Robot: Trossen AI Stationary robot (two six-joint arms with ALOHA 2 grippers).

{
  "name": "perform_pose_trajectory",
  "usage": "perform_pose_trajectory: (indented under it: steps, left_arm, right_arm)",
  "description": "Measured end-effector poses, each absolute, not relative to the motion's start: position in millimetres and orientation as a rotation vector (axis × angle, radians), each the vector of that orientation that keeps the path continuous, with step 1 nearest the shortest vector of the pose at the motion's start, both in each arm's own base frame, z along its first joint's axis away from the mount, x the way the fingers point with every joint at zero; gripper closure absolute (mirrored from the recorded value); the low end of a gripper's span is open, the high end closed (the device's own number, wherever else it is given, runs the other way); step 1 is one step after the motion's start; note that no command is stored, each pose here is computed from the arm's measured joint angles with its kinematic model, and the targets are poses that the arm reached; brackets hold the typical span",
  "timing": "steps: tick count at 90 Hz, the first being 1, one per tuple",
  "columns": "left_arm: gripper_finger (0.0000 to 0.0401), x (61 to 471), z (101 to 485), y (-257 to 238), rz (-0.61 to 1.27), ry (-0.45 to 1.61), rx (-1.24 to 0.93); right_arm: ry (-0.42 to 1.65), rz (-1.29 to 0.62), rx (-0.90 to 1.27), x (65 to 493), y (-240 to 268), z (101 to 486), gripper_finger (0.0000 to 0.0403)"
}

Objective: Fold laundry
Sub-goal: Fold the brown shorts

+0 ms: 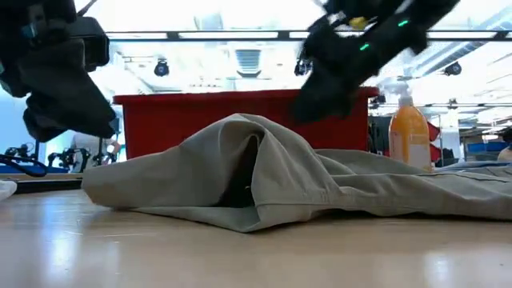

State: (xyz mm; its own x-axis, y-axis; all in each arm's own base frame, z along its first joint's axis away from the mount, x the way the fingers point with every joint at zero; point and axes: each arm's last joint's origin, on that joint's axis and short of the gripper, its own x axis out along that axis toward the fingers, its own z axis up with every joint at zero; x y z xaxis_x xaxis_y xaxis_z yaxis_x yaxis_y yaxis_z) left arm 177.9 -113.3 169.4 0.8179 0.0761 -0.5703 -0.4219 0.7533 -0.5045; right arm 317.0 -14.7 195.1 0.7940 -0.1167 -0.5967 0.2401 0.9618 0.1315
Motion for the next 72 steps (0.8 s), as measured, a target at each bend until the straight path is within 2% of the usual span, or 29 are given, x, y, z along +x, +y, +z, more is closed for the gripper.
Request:
perform_pose_trajectory:
  steps: [15, 38, 54, 64, 72]
  left_arm:
    - [0.0293, 177, 172, -113, 0.274, 0.544, -0.662]
    - [0.0295, 177, 174, -113, 0.254, 0.545, -0.663]
    - [0.0287, 177, 174, -114, 0.236, 0.56, -0.633]
    - [0.0284, 177, 174, -114, 0.228, 0.563, -0.605]
    - [0.0283, 177, 174, -114, 0.225, 0.564, -0.595]
  right_arm:
    - [0.66, -0.169, 0.082, 367, -31, 185, 0.0197]
    - [0.73, -0.189, 0.066, 430, -48, 172, 0.0219]
    - [0.88, -0.213, 0.107, 446, -56, 154, 0.0239]
    - [0.882, -0.183, 0.111, 451, -55, 156, 0.0258]
    - [0.881, -0.179, 0.117, 450, -55, 157, 0.0288]
